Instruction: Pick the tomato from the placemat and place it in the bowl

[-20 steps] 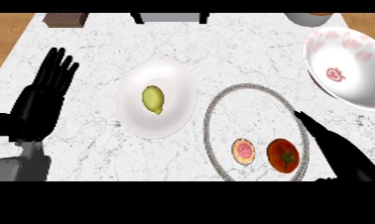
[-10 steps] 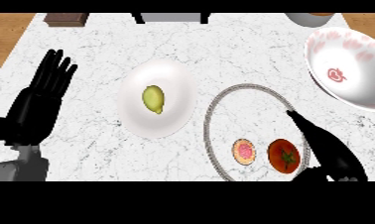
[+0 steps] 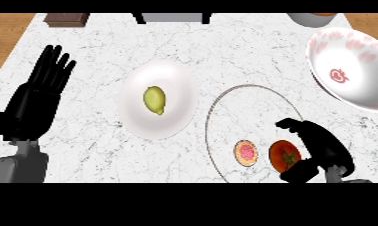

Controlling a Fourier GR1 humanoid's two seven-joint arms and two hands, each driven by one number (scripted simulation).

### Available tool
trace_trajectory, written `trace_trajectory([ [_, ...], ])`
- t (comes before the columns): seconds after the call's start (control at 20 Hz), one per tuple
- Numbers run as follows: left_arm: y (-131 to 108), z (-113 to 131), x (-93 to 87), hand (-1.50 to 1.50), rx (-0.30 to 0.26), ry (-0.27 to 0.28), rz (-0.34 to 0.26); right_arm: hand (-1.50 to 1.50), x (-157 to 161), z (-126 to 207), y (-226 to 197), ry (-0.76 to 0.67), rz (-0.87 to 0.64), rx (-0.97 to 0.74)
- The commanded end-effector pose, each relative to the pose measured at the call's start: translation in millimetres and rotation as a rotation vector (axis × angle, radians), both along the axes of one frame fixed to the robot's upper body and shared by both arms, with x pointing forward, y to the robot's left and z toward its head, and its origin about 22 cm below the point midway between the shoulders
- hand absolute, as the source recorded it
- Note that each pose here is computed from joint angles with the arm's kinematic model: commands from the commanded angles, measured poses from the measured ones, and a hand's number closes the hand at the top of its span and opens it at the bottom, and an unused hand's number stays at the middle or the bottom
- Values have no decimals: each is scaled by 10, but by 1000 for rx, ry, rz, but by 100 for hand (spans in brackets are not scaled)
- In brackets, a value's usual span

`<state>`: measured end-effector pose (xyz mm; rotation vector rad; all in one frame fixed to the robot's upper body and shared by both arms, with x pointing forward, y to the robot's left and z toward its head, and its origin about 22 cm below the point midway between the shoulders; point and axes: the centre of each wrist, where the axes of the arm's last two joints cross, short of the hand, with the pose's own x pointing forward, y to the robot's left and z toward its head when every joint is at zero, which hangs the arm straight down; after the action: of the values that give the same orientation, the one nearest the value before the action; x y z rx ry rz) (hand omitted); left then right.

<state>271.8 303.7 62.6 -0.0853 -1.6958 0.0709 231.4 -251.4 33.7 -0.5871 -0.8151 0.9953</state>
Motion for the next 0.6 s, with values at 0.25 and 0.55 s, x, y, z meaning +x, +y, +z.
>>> trace_trajectory([
  [0.25,-123,-115,29,0,6,13,-1,150,45,40,-40,-58,134,-116],
  [0.55,-32,-15,-124,0,0,-1,10,150,-26,202,153,-85,171,-163],
])
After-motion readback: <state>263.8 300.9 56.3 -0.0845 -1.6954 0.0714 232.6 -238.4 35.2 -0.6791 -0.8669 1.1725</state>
